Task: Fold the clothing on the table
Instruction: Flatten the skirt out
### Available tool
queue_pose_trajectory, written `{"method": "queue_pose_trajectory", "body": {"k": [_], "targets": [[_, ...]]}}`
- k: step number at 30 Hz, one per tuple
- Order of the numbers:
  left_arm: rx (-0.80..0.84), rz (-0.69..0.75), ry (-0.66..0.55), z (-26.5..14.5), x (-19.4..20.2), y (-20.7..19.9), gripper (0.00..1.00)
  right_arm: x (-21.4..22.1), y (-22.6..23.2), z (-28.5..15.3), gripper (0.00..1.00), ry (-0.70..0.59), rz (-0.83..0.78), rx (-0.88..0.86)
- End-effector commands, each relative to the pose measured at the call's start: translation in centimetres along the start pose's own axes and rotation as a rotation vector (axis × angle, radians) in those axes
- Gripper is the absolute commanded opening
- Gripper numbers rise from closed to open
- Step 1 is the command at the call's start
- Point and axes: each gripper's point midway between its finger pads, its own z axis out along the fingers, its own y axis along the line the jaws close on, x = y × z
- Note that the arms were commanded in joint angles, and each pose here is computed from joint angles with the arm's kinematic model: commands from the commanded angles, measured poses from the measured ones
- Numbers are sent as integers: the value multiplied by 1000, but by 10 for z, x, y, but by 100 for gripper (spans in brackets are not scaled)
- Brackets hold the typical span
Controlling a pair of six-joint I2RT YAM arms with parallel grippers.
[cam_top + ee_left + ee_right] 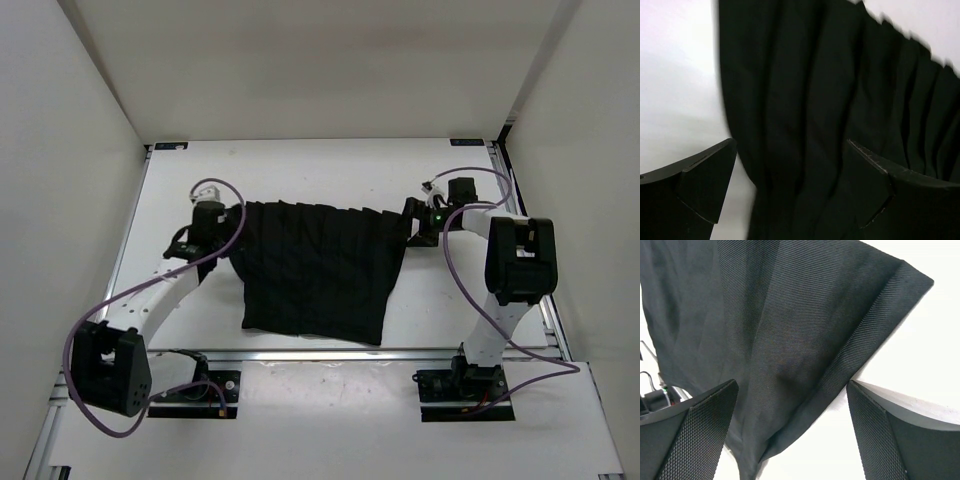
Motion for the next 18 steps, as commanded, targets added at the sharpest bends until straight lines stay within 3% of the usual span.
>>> {"method": "queue_pose_trajectory", "body": {"k": [1,6,12,18], "targets": [[63,62,129,-14,46,-27,99,19,-5,2,94,41,50,24],[31,20,189,-18,69,-14,99,19,-12,6,91,55,13,123],[22,10,108,-26,45,-5,98,10,-23,-10,88,34,-54,306],[2,21,93,-30,39,5,99,5,3,-28,93,26,-206,410]]}}
